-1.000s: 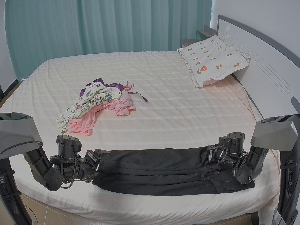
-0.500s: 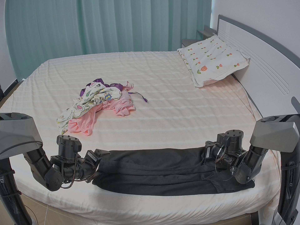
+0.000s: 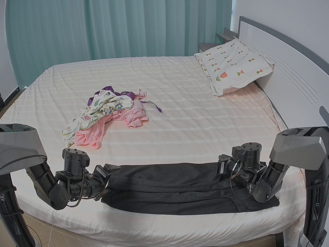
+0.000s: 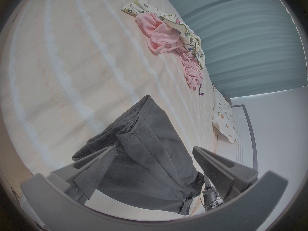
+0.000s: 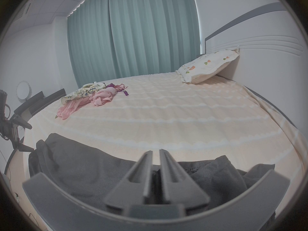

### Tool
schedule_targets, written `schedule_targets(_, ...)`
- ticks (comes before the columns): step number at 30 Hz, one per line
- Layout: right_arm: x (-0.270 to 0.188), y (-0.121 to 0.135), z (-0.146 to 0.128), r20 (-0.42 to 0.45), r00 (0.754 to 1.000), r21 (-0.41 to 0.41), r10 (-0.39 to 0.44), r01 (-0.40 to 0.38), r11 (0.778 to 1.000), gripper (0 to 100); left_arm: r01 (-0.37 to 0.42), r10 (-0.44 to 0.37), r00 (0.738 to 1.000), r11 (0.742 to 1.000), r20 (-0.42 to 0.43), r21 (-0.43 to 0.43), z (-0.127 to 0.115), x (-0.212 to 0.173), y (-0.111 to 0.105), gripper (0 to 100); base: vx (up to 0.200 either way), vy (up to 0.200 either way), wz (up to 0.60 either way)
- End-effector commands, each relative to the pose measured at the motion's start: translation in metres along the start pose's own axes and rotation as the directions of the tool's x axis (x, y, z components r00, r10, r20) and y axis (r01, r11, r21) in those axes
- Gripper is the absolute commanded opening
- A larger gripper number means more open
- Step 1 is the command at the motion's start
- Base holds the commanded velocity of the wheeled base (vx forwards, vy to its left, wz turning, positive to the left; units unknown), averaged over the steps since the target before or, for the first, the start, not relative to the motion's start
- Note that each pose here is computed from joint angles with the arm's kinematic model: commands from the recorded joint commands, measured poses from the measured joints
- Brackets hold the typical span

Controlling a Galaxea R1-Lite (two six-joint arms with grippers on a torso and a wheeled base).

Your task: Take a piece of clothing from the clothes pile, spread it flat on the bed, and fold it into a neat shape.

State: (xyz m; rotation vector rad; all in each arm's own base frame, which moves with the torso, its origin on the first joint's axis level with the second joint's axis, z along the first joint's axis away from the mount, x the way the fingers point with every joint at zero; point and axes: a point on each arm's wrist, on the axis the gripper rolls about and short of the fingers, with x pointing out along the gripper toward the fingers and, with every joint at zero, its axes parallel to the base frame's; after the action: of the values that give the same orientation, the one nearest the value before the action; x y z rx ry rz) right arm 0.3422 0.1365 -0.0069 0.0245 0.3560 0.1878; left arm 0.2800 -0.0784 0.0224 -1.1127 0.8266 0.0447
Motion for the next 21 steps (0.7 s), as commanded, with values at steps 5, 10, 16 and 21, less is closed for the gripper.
schedule_targets(5, -0.001, 0.001, 0.003, 0.015, 1.0, 0.033, 0.003, -0.003, 0.999, 100, -0.001, 0.001, 1.0, 1.0, -0.001, 0.001, 0.0, 0.0, 0.0, 100, 0.0, 0.0, 0.0)
schedule_targets(10, -0.006, -0.008, 0.027, 0.078, 0.997, 0.114, -0.02, 0.011, 0.993, 100, -0.001, 0.001, 1.0, 1.0, -0.001, 0.001, 0.0, 0.0, 0.0, 100, 0.0, 0.0, 0.0)
schedule_targets(16, -0.008, -0.045, 0.035, 0.085, 0.991, 0.185, -0.1, 0.083, 0.979, 100, -0.001, 0.001, 1.0, 1.0, -0.001, 0.001, 0.0, 0.0, 0.0, 100, 0.0, 0.0, 0.0)
schedule_targets(21, -0.012, -0.068, 0.022, 0.009, 0.996, 0.261, -0.092, 0.087, 0.961, 100, -0.001, 0.001, 1.0, 1.0, -0.001, 0.002, -0.001, 0.0, 0.0, 100, 0.0, 0.0, 0.0)
